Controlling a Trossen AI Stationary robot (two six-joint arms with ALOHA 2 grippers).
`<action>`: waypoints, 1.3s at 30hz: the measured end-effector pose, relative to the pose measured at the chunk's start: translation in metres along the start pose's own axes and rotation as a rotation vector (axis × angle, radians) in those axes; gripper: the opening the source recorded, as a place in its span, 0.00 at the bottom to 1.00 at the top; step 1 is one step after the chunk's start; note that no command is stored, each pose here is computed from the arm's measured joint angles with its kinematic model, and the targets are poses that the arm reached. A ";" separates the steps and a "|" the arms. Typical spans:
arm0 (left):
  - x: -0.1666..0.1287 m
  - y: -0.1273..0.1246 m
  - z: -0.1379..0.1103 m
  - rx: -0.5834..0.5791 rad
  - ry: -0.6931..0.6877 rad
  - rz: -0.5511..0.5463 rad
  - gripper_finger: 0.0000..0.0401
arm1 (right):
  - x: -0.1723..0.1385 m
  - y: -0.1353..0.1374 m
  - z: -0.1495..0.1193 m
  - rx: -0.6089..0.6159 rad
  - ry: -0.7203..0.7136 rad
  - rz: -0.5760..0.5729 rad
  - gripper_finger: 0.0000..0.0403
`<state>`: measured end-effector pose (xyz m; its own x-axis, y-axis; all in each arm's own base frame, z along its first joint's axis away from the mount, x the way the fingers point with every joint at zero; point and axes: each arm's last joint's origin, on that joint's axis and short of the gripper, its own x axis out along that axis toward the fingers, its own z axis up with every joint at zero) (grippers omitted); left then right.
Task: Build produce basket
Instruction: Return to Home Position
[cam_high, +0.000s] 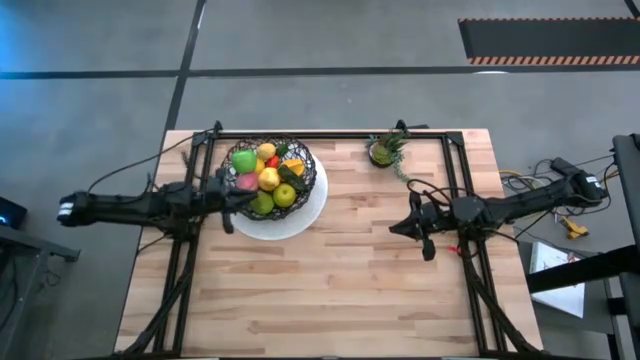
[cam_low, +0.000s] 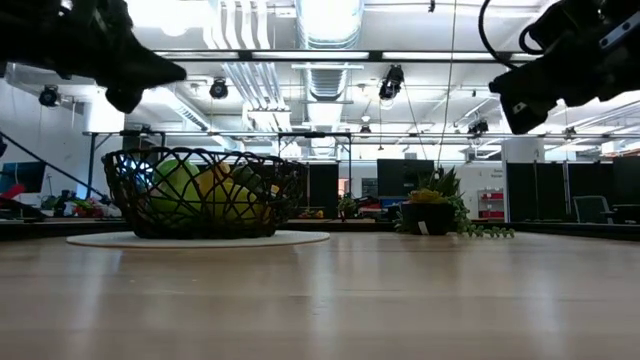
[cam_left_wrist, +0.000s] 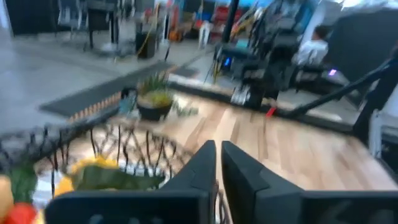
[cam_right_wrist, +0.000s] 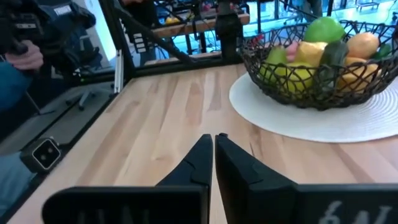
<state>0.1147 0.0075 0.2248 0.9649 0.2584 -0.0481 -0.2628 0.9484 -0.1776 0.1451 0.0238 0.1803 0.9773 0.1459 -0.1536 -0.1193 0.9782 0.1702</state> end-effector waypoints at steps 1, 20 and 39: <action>-0.003 0.000 0.002 0.009 -0.020 -0.007 0.02 | 0.000 0.000 -0.001 0.009 -0.003 0.001 0.02; -0.019 0.004 -0.027 0.046 -0.093 -0.228 0.03 | -0.027 -0.003 0.005 0.032 -0.123 0.118 0.02; -0.020 0.005 -0.035 0.073 -0.108 -0.243 0.03 | -0.049 -0.006 -0.013 0.039 -0.200 0.139 0.02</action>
<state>0.0940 0.0010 0.1902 0.9950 0.0359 0.0934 -0.0265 0.9946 -0.0998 0.0954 0.0132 0.1739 0.9677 0.2423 0.0690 -0.2516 0.9439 0.2139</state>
